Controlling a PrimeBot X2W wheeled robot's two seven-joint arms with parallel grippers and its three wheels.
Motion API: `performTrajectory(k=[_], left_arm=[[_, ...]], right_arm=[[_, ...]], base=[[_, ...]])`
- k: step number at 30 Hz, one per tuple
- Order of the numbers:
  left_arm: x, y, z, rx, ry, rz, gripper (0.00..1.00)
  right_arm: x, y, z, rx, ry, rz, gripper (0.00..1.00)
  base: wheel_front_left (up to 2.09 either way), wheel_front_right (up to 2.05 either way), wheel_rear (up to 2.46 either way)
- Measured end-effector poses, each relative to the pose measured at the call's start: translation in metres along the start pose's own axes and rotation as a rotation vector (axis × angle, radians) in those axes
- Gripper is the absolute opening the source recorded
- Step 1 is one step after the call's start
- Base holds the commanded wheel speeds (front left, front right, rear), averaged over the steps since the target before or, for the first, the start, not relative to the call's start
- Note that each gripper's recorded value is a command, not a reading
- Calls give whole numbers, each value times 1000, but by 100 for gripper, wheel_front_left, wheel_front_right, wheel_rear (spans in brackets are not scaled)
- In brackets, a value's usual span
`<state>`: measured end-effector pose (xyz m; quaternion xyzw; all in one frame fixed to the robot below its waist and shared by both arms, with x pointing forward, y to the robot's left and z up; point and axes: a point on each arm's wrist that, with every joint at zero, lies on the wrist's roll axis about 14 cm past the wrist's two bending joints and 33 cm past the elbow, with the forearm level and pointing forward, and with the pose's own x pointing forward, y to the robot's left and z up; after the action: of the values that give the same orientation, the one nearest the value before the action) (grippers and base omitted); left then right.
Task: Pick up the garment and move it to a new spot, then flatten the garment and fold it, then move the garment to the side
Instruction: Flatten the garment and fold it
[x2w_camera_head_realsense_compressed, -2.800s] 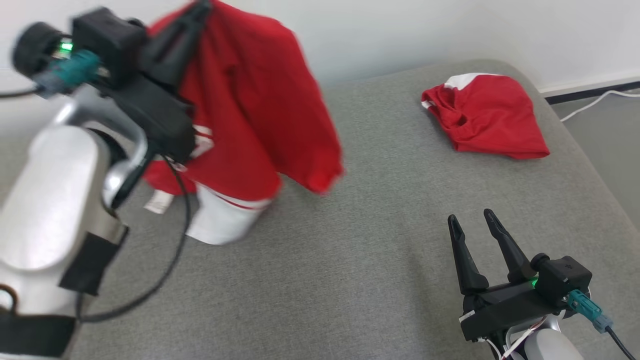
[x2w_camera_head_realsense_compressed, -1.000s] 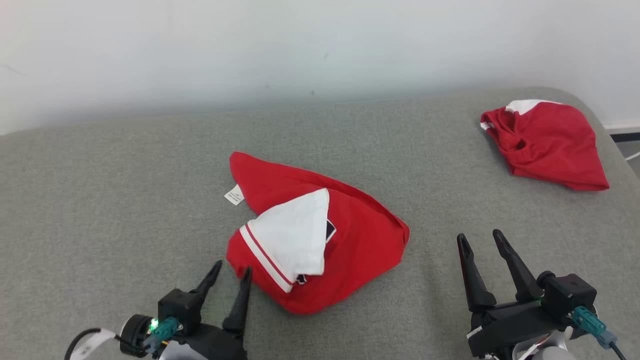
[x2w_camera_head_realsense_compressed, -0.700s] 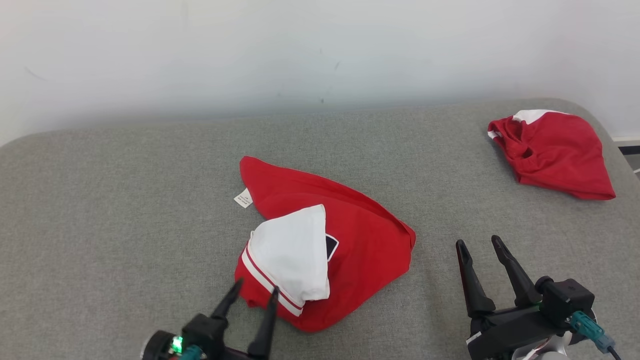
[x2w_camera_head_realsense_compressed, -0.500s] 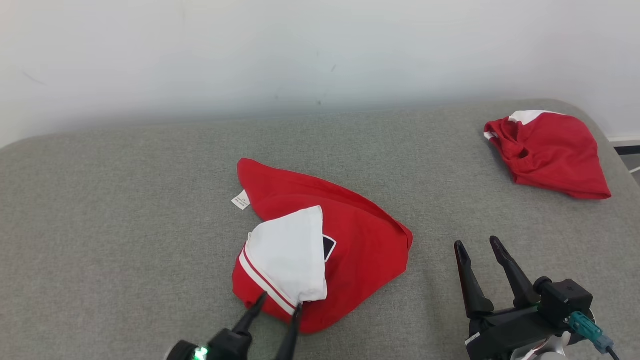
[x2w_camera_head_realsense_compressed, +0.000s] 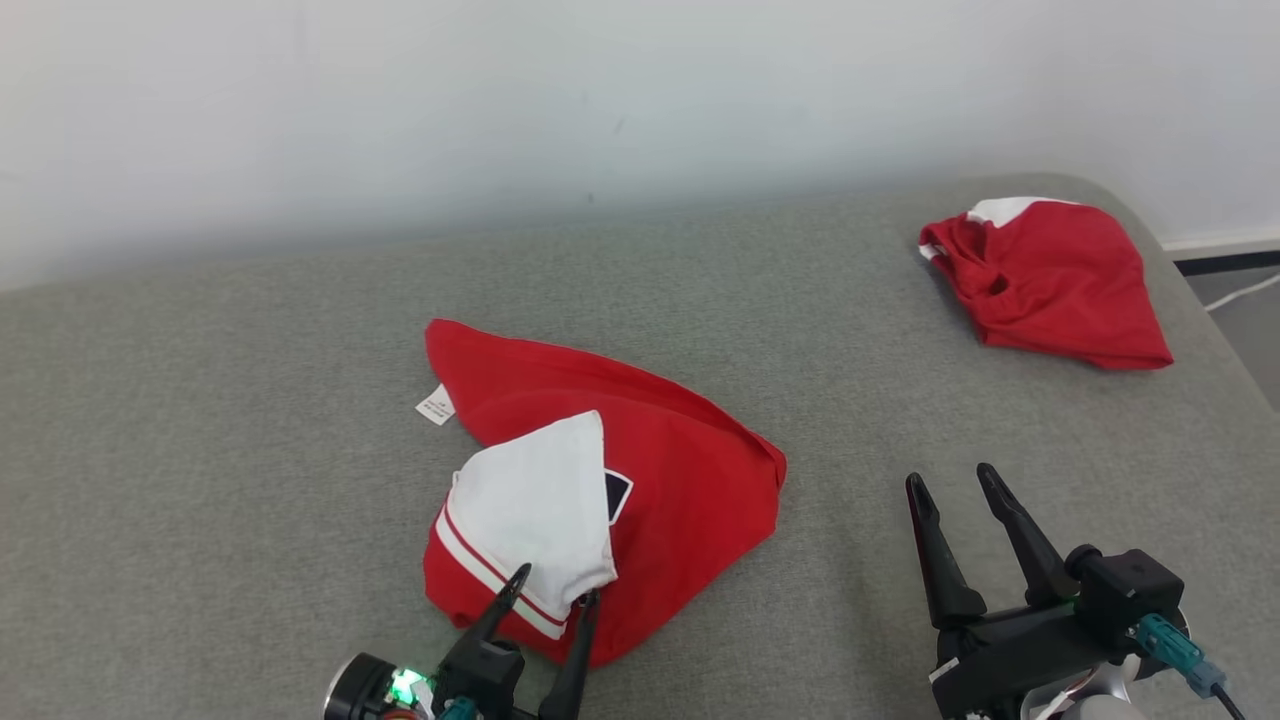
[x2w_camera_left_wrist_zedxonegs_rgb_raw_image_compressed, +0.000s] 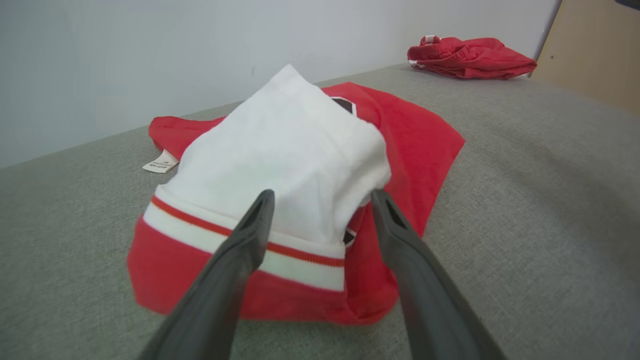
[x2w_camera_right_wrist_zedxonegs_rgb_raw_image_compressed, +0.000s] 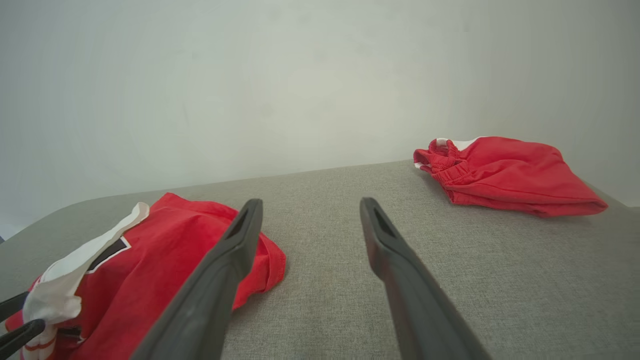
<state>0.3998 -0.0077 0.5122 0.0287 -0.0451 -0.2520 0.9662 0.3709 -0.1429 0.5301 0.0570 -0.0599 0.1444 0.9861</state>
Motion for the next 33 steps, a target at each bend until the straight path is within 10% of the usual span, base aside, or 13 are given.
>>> performTrajectory(k=[5, 6, 7, 8, 33], left_arm=[[10, -1, 0, 9, -3, -6, 100], [12, -2, 1, 8, -5, -11, 75], [14, -1, 2, 5, -9, -9, 17], [16, 0, 4, -1, -16, -2, 0], [-72, 130, 52, 12, -163, 461, 0]], right_arm=[[-5, -8, -1, -3, 5, -26, 100], [-6, -9, -1, -3, 6, -31, 100], [-6, -10, -1, -3, 7, -35, 100], [-6, -11, -2, -3, 8, -38, 100], [24, 32, -9, 29, 9, 101, 100]], base=[[0, 0, 0], [0, 0, 0], [0, 0, 0], [0, 0, 0], [0, 0, 0]])
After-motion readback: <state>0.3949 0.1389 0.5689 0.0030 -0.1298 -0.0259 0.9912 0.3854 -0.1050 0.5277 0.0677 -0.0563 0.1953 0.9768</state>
